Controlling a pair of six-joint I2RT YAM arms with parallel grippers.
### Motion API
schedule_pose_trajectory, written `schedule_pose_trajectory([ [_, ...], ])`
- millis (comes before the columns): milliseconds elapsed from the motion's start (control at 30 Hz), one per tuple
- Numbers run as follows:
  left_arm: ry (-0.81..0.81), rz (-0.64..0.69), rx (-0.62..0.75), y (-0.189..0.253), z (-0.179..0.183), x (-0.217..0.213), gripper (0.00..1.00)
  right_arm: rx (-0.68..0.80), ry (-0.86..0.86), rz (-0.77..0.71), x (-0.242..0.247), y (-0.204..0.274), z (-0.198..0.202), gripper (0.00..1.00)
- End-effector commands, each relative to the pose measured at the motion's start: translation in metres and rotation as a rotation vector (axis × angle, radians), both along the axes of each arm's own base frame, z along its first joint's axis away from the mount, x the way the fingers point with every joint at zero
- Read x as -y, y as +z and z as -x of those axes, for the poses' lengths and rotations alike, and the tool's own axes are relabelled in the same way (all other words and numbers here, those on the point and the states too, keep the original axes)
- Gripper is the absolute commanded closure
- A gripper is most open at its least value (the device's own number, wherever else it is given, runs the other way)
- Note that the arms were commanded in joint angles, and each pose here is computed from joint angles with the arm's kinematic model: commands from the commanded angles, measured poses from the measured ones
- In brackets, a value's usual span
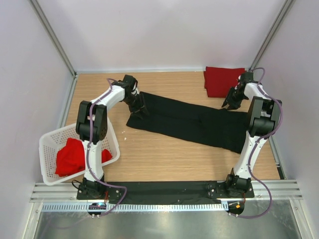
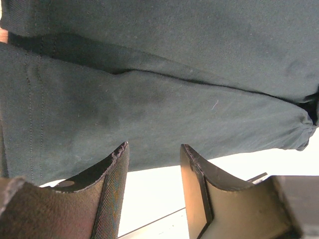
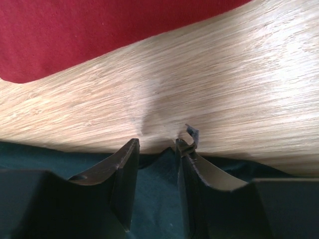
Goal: Fold and stack the t-shirts
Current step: Fold the tshirt
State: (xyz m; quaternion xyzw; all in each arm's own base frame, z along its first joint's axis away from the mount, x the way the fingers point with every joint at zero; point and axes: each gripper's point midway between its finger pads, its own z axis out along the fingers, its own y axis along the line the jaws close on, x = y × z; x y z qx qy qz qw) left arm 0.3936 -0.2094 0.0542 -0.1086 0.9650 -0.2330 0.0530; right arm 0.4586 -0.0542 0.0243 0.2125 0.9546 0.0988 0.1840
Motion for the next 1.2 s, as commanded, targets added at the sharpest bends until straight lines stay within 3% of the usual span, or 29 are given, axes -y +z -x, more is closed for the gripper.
schedule_pose_trajectory([
  [0, -0.009, 0.021, 0.026, 0.015, -0.003, 0.001, 0.53, 0.001, 0.016, -0.016, -0.002, -0.001, -0.005, 0.59],
  [67, -0.009, 0.022, 0.029, 0.016, -0.004, 0.001, 0.53, 0.000, 0.011, -0.016, -0.002, 0.000, -0.007, 0.62],
  [133, -0.007, 0.024, 0.029, 0.017, -0.004, 0.001, 0.53, 0.000, 0.007, -0.011, -0.001, 0.003, -0.008, 0.72],
  [167, -0.007, 0.023, 0.026, 0.016, -0.004, 0.000, 0.53, 0.008, 0.006, -0.005, -0.001, 0.007, -0.010, 0.83],
  [367, -0.008, 0.027, 0.032, 0.017, -0.004, 0.001, 0.53, 0.037, -0.060, 0.076, 0.013, 0.037, -0.008, 0.99],
  [633, -0.004, 0.030, 0.036, 0.019, -0.005, 0.001, 0.54, 0.030, -0.129, 0.114, 0.009, 0.078, 0.026, 0.99],
  [867, -0.002, 0.029, 0.036, 0.020, -0.005, 0.000, 0.54, -0.022, -0.153, 0.060, -0.011, 0.076, 0.056, 0.99],
  [1000, -0.003, 0.035, 0.033, 0.019, -0.005, 0.001, 0.55, -0.014, -0.144, 0.106, -0.003, 0.070, 0.058, 0.99],
  [1167, -0.001, 0.042, 0.028, 0.018, -0.004, 0.002, 0.55, 0.005, -0.113, 0.111, 0.001, 0.057, 0.032, 0.68],
])
